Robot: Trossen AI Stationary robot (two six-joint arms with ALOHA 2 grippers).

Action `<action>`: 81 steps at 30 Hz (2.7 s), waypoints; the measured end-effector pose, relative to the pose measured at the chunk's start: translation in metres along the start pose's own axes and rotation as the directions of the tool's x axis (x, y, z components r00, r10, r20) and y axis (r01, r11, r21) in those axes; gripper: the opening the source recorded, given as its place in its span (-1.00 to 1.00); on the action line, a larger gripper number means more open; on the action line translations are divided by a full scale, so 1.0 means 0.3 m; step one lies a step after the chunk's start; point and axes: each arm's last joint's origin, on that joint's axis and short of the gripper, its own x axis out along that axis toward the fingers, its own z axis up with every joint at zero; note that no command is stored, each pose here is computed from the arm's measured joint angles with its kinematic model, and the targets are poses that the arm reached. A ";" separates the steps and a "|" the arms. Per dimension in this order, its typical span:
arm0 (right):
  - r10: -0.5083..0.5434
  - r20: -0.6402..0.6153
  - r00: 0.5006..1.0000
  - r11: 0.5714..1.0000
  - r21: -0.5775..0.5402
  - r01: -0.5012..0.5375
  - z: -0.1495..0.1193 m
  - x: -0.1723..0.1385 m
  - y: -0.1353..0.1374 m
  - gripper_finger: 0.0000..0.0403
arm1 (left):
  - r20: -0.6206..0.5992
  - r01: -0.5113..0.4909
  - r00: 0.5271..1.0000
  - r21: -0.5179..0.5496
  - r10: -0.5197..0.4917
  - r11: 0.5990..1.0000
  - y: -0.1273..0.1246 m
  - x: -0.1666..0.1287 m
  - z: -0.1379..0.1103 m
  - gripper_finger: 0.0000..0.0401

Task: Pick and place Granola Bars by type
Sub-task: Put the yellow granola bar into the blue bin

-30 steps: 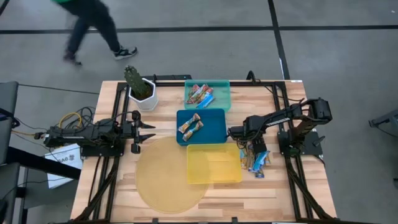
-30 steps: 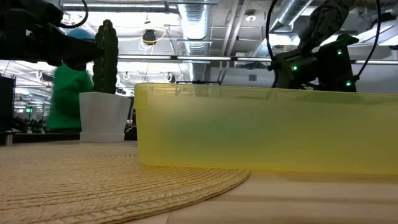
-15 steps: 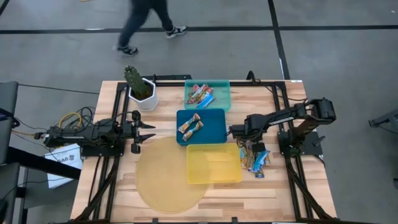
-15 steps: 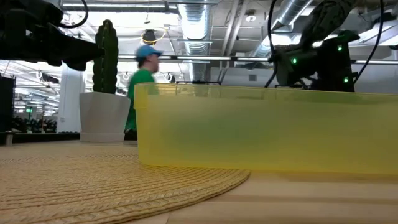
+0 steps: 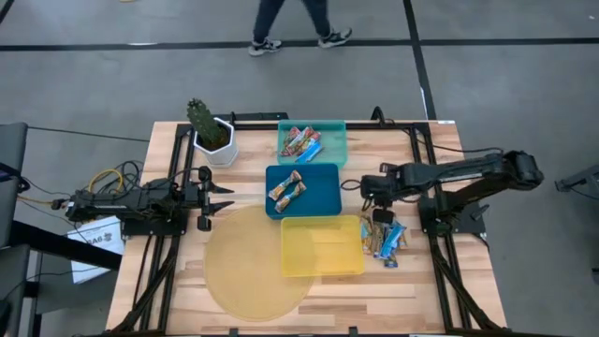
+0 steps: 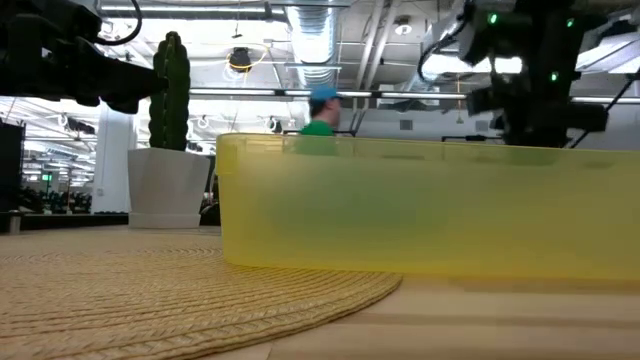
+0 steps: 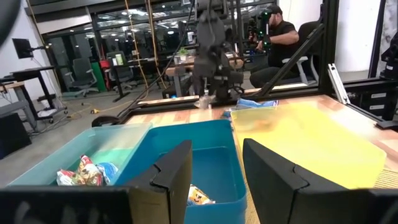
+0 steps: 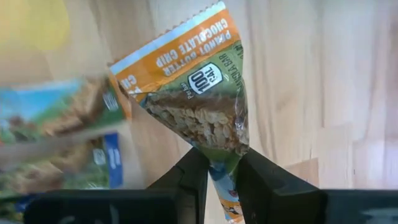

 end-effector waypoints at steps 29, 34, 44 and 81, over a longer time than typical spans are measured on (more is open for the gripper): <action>-0.019 0.733 0.680 0.973 0.171 -0.156 0.015 -0.289 -0.062 -0.71 | 0.000 0.000 1.000 0.008 0.000 1.000 0.000 0.000 0.000 -0.32; -0.022 0.767 0.642 0.982 0.137 -0.130 0.083 -0.267 -0.052 -0.71 | 0.000 0.000 1.000 0.002 0.000 1.000 0.000 0.000 0.000 -0.32; -0.022 0.782 0.623 0.999 0.043 -0.018 0.274 -0.237 -0.032 -0.71 | 0.000 0.000 1.000 0.004 0.000 1.000 0.000 0.000 0.000 -0.32; -0.078 0.551 0.831 0.363 -0.760 0.539 0.493 -0.140 -0.002 -0.71 | 0.000 -0.001 1.000 -0.002 0.001 1.000 0.000 0.000 0.000 -0.32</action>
